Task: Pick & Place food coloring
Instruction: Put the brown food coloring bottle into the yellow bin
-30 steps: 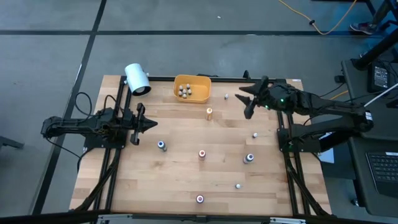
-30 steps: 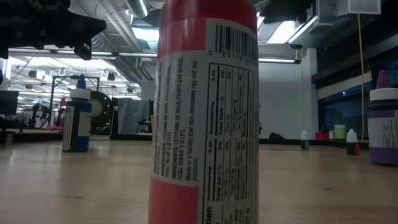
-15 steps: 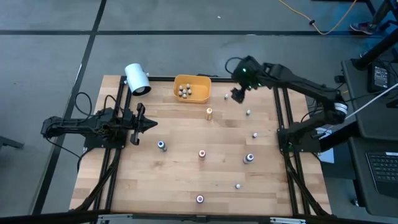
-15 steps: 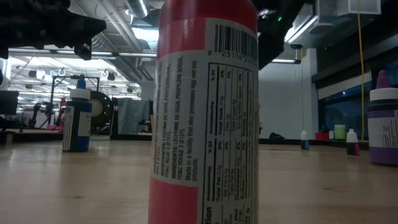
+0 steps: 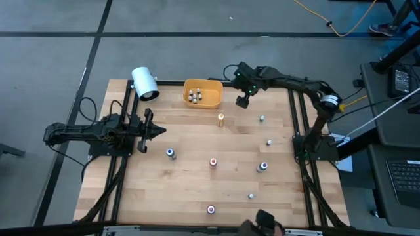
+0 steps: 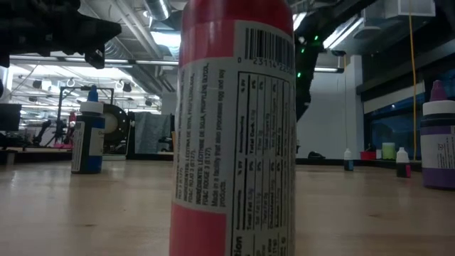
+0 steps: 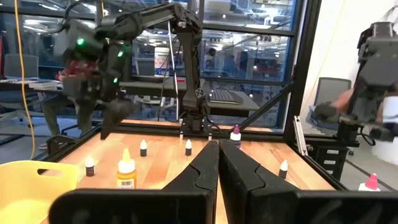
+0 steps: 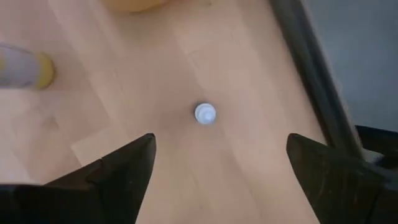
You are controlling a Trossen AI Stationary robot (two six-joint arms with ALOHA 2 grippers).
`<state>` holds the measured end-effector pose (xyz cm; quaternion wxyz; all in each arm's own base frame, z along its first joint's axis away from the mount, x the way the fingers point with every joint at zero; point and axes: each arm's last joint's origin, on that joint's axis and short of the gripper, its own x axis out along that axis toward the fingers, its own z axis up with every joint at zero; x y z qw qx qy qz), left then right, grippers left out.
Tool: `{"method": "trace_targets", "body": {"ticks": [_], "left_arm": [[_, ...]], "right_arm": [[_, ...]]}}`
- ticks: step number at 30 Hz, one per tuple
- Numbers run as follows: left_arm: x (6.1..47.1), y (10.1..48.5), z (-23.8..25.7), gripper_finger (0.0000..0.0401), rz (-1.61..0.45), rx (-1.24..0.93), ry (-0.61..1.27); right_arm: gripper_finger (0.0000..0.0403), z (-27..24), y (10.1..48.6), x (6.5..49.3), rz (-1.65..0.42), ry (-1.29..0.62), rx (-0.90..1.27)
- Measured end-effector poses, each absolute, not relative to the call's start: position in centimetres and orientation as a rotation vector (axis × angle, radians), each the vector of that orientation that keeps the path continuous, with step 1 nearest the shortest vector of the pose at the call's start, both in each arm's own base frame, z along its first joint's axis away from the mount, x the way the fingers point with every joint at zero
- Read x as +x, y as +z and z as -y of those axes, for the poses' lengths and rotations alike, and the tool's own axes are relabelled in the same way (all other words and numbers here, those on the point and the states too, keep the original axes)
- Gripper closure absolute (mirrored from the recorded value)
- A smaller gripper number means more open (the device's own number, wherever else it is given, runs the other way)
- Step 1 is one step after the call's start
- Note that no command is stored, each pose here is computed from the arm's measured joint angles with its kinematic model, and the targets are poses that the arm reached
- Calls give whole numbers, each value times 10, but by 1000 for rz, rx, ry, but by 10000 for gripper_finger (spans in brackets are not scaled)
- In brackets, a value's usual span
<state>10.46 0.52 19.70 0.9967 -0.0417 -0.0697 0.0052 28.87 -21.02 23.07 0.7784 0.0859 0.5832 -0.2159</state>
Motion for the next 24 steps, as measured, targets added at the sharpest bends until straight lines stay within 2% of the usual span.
{"method": "trace_targets", "body": {"ticks": [12,24], "left_arm": [[105,197,-5,392,139,-83,10],[105,197,-5,391,139,-83,10]], "right_arm": [[42,227,185,305,-1308,-444,197],[43,236,173,300,-1335,-458,226]]}}
